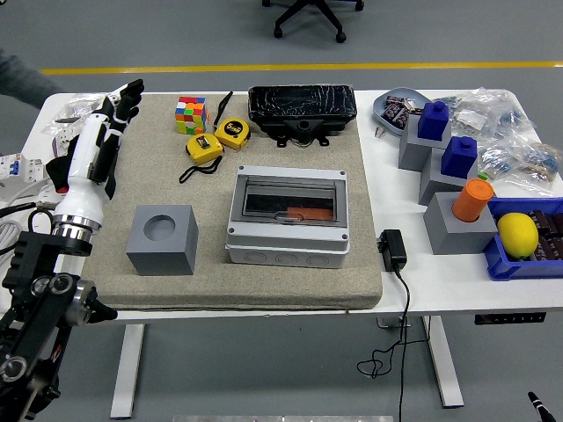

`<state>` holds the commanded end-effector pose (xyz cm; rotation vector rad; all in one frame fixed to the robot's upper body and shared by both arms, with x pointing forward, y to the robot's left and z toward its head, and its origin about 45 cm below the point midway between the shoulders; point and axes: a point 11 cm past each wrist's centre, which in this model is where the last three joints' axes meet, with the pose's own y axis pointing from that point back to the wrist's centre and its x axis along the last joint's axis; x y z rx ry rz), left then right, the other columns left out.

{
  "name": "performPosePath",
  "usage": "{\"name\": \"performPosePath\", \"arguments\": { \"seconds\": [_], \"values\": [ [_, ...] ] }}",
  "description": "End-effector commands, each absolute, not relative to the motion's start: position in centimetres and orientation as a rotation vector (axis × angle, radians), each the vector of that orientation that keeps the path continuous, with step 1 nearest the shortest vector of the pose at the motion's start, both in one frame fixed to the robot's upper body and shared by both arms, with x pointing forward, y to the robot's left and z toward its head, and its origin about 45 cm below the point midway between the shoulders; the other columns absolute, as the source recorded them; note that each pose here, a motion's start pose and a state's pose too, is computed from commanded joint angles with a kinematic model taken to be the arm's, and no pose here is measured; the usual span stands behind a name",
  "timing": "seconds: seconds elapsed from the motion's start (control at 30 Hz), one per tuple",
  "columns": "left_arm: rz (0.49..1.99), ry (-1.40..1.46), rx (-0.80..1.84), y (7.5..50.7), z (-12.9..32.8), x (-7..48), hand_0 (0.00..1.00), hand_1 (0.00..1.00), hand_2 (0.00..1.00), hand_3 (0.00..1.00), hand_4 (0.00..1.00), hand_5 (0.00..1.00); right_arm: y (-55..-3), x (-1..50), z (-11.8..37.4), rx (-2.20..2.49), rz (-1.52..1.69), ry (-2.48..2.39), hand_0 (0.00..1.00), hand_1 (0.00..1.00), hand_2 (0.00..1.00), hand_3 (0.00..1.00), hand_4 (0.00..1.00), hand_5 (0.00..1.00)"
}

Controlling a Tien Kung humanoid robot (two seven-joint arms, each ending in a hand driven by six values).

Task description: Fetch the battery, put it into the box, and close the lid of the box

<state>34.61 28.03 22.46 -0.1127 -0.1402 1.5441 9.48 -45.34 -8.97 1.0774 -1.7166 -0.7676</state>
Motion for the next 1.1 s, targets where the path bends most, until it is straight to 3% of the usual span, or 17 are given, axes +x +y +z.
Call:
{"name": "performPosePath", "arguments": {
  "seconds": [0.07, 0.1, 0.27, 0.3, 0.37, 0.47, 0.5, 0.67, 0.7, 0.87, 0.9, 1.07, 1.1],
  "values": [
    [1.556, -0.046, -0.162, 28.6, 21.7, 34.2, 0.855, 0.920, 0.879, 0.863, 0.998, 0.998, -45.2, 9.4, -9.0, 1.077, -0.780, -1.725, 0.874, 0.855, 0.807, 0.859, 0.998, 0.998],
    [1.558, 0.008, -0.187, 28.8, 21.2, 33.9, 0.813, 0.858, 0.812, 0.796, 0.998, 0.998, -45.1, 9.3, -9.1, 1.075, -0.795, -1.737, 0.874, 0.855, 0.807, 0.859, 0.998, 0.998],
    [1.566, 0.218, -0.299, 29.4, 19.5, 33.0, 0.813, 0.858, 0.812, 0.796, 0.998, 0.998, -44.4, 9.0, -9.5, 1.064, -0.908, -1.811, 0.874, 0.855, 0.807, 0.859, 0.998, 0.998],
    [1.568, 0.235, -0.303, 29.5, 19.3, 32.9, 0.779, 0.796, 0.748, 0.732, 0.998, 0.998, -44.2, 8.9, -9.5, 1.057, -0.939, -1.835, 0.880, 0.856, 0.808, 0.860, 0.998, 0.998],
    [1.571, 0.247, -0.297, 29.6, 18.9, 32.7, 0.779, 0.796, 0.748, 0.732, 0.998, 0.998, -44.2, 8.7, -9.6, 1.040, -0.984, -1.874, 0.880, 0.856, 0.808, 0.860, 0.998, 0.998],
    [1.577, 0.235, -0.273, 29.7, 18.6, 32.4, 0.779, 0.796, 0.748, 0.732, 0.998, 0.998, -44.3, 8.3, -9.7, 1.030, -1.012, -1.903, 0.880, 0.856, 0.808, 0.860, 0.998, 0.998],
    [1.580, 0.210, -0.255, 29.8, 18.6, 32.4, 0.766, 0.783, 0.734, 0.716, 0.998, 0.998, -44.4, 8.1, -9.6, 1.033, -1.009, -1.903, 0.976, 0.877, 0.814, 0.858, 0.998, 0.978],
    [1.601, 0.104, -0.199, 30.3, 19.3, 32.6, 0.766, 0.783, 0.734, 0.716, 0.998, 0.998, -44.7, 7.5, -9.6, 1.031, -0.996, -1.889, 0.976, 0.877, 0.814, 0.858, 0.998, 0.978],
    [1.604, 0.093, -0.192, 30.4, 19.4, 32.6, 0.763, 0.772, 0.726, 0.697, 0.998, 0.976, -44.7, 7.5, -9.6, 1.032, -0.994, -1.886, 0.998, 0.907, 0.821, 0.857, 0.998, 0.898],
    [1.647, 0.006, -0.152, 31.5, 20.3, 33.0, 0.763, 0.772, 0.726, 0.697, 0.998, 0.976, -44.5, 7.7, -9.7, 1.045, -0.992, -1.875, 0.998, 0.907, 0.821, 0.857, 0.998, 0.898],
    [1.652, -0.007, -0.145, 31.6, 20.4, 33.0, 0.756, 0.764, 0.720, 0.699, 0.998, 0.998, -44.4, 7.8, -9.7, 1.046, -0.990, -1.875, 0.966, 0.883, 0.813, 0.854, 0.998, 0.953],
    [1.669, -0.082, -0.091, 32.1, 21.1, 33.2, 0.756, 0.764, 0.720, 0.699, 0.998, 0.998, -44.4, 8.2, -9.6, 1.049, -0.987, -1.877, 0.966, 0.883, 0.813, 0.854, 0.998, 0.953],
    [1.673, -0.076, -0.096, 32.2, 21.1, 33.2, 0.748, 0.762, 0.731, 0.702, 0.998, 0.998, -44.4, 8.2, -9.6, 1.051, -0.986, -1.873, 0.928, 0.869, 0.808, 0.848, 0.998, 0.998]
  ]
}}
